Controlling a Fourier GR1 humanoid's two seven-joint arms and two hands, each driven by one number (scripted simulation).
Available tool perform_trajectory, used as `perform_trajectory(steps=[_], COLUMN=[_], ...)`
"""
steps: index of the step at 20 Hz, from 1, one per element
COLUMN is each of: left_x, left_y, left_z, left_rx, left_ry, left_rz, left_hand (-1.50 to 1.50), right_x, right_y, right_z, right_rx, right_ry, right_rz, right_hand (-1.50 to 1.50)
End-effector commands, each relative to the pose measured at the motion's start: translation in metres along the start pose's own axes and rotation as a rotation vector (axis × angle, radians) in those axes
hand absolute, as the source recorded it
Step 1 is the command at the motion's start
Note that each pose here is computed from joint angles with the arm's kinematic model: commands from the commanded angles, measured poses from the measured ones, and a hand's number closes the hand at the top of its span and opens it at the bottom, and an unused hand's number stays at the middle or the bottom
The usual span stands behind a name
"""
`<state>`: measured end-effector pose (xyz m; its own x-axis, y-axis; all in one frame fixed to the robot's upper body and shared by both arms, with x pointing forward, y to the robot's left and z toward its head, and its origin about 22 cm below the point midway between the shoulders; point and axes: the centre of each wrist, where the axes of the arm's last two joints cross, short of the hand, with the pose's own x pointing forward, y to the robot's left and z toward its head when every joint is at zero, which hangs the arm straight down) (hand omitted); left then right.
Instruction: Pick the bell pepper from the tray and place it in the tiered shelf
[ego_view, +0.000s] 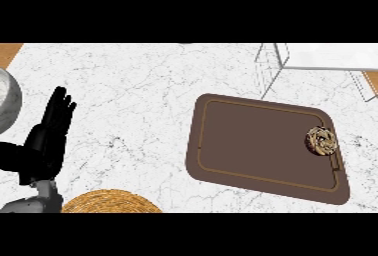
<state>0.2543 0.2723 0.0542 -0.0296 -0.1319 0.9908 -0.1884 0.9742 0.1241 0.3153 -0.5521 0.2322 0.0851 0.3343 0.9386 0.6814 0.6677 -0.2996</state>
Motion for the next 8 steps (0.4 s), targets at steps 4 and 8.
perform_trajectory(steps=[4,8], left_x=[0.002,0.007], left_y=[-0.013,-0.013], left_z=[0.007,0.004], left_rx=[0.007,-0.009], left_ry=[-0.002,-0.003], left_rz=[0.011,-0.019], left_hand=[0.0,0.0], right_x=[-0.008,-0.012], right_y=[-0.07,-0.09], right_z=[0.011,0.017], right_rx=[0.044,0.054], right_ry=[-0.022,-0.03], right_rz=[-0.011,-0.031], right_hand=[-1.5,-1.5])
